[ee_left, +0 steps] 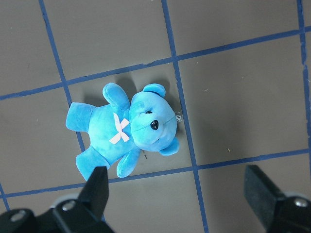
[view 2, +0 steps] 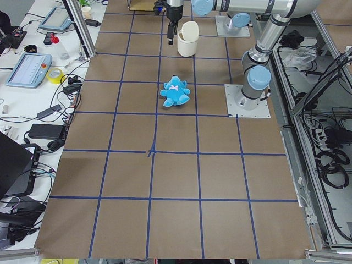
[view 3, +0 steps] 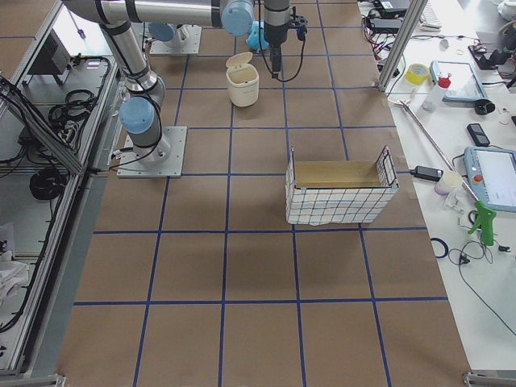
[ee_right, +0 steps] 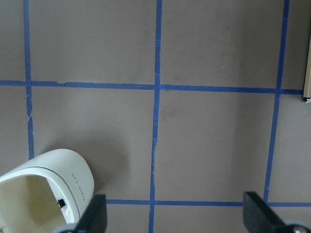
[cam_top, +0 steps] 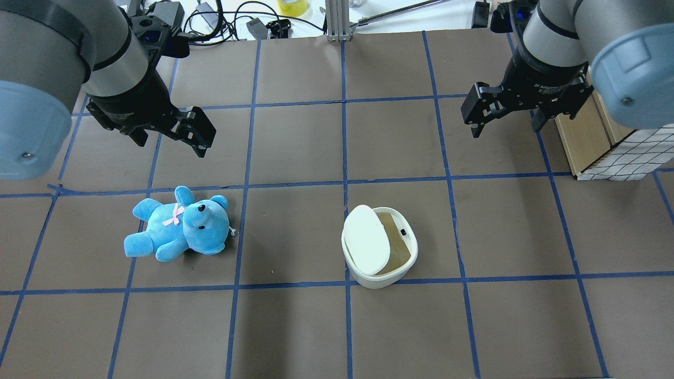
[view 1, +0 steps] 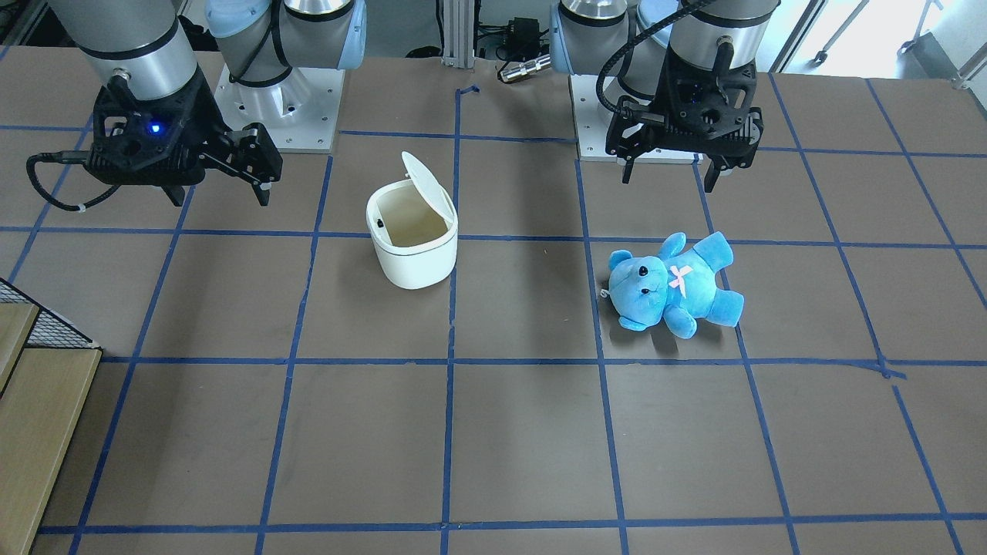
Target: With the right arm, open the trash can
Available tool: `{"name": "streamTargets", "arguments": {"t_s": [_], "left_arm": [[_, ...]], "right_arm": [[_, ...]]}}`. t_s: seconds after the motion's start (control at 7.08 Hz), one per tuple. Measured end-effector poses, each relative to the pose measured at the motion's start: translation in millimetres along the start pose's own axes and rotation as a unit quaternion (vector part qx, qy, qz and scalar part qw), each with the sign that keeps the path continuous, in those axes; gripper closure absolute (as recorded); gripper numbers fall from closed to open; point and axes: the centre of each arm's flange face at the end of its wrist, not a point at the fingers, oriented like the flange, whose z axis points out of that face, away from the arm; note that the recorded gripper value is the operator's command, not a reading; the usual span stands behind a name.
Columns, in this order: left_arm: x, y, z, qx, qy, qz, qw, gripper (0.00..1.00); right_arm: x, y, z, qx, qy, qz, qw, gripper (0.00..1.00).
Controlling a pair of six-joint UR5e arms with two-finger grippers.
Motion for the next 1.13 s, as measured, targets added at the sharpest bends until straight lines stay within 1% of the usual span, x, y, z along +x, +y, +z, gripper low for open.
{"name": "streamTargets", "arguments": {"t_s": [0.57,1.13], "left_arm": [[0.0,0.0,0.0,0.000,0.000,0.000,1.0000,0.00],[0.0,0.0,0.0,0.000,0.000,0.000,1.0000,0.00]], "right_arm": [[-3.3,4.8,-2.6,-0.007,-0.006,-0.002,1.0000,0.00],[-3.9,5.0,-2.8,-0.007,-0.007,-0.003,0.9999,0.00]]}}
